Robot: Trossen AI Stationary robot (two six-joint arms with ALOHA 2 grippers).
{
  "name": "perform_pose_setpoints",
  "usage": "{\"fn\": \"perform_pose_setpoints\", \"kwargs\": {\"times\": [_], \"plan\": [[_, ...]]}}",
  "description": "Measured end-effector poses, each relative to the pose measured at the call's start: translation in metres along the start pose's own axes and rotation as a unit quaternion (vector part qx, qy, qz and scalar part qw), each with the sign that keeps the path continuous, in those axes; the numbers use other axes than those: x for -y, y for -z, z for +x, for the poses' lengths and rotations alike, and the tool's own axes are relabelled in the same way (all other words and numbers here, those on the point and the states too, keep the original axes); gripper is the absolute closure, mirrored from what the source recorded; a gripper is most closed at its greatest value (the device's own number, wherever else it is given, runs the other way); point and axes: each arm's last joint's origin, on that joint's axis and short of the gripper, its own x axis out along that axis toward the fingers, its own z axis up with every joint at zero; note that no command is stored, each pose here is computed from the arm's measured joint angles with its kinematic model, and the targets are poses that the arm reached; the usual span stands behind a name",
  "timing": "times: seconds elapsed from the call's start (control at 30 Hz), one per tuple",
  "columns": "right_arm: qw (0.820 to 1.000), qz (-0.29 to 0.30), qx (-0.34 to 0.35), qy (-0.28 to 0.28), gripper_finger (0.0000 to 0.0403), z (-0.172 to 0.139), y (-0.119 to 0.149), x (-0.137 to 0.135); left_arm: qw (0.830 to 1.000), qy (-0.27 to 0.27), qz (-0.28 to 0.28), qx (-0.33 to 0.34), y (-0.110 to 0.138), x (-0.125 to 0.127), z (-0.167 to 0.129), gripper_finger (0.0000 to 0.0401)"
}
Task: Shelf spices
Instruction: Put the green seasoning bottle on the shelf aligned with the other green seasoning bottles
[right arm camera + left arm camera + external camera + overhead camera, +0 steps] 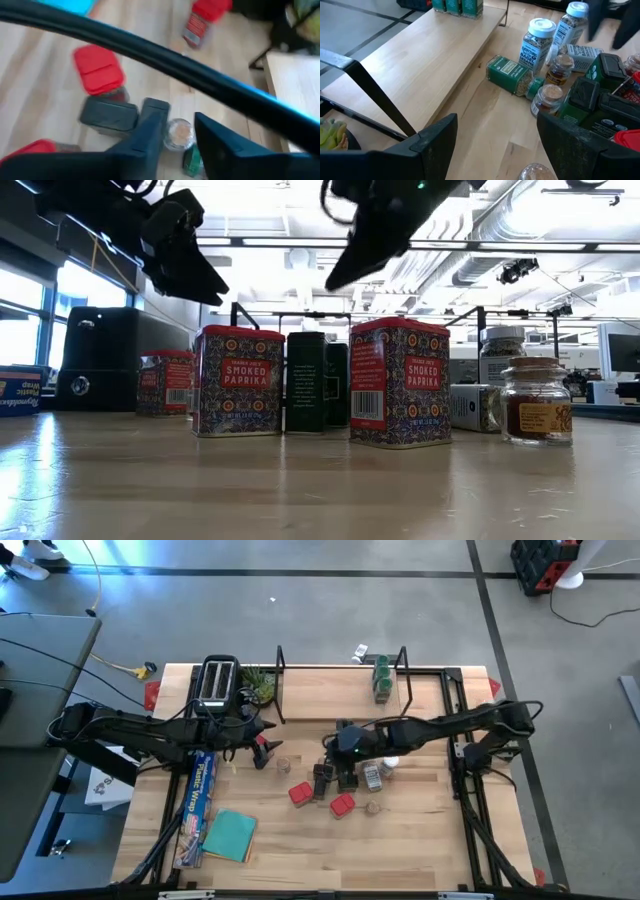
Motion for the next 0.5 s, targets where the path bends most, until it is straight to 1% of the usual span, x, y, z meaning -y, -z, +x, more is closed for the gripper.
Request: {"fn": "perform_pose_setpoints", "kwargs": {"times": [0.07, 0.13, 0.2, 0.27, 0.33, 0.43, 0.5], "plan": [[0.999, 0.022, -0.026, 0.016, 0.0254, 0.006, -0.004, 0.01, 1.0, 0.0, -0.003, 0.0, 0.0, 0.0, 0.0, 0.0133], [0.997, 0.034, -0.067, 0.035, 0.0229, 0.012, -0.008, 0.021, 1.0, 0.0, -0.004, 0.002, 0.0, 0.0, 0.0, 0.0133], [0.992, 0.04, -0.109, 0.045, 0.0215, 0.02, -0.013, 0.032, 1.0, 0.0, -0.004, 0.002, 0.0, 0.0, 0.0, 0.0133], [0.985, 0.042, -0.158, 0.049, 0.021, 0.029, -0.017, 0.044, 1.0, 0.0, -0.004, 0.001, 0.0, 0.0, 0.0, 0.0133], [0.977, 0.015, -0.207, 0.043, 0.0209, 0.038, -0.019, 0.054, 1.0, 0.0, -0.003, -0.001, 0.0, 0.0, 0.0, 0.0133], [0.958, -0.038, -0.284, 0.02, 0.0208, 0.05, -0.019, 0.062, 1.0, -0.001, -0.002, -0.002, 0.0, 0.0, 0.0, 0.0133], [0.948, -0.046, -0.315, 0.012, 0.0208, 0.055, -0.02, 0.065, 1.0, -0.001, -0.002, -0.003, 0.001, 0.0, 0.0, 0.0133]]}}
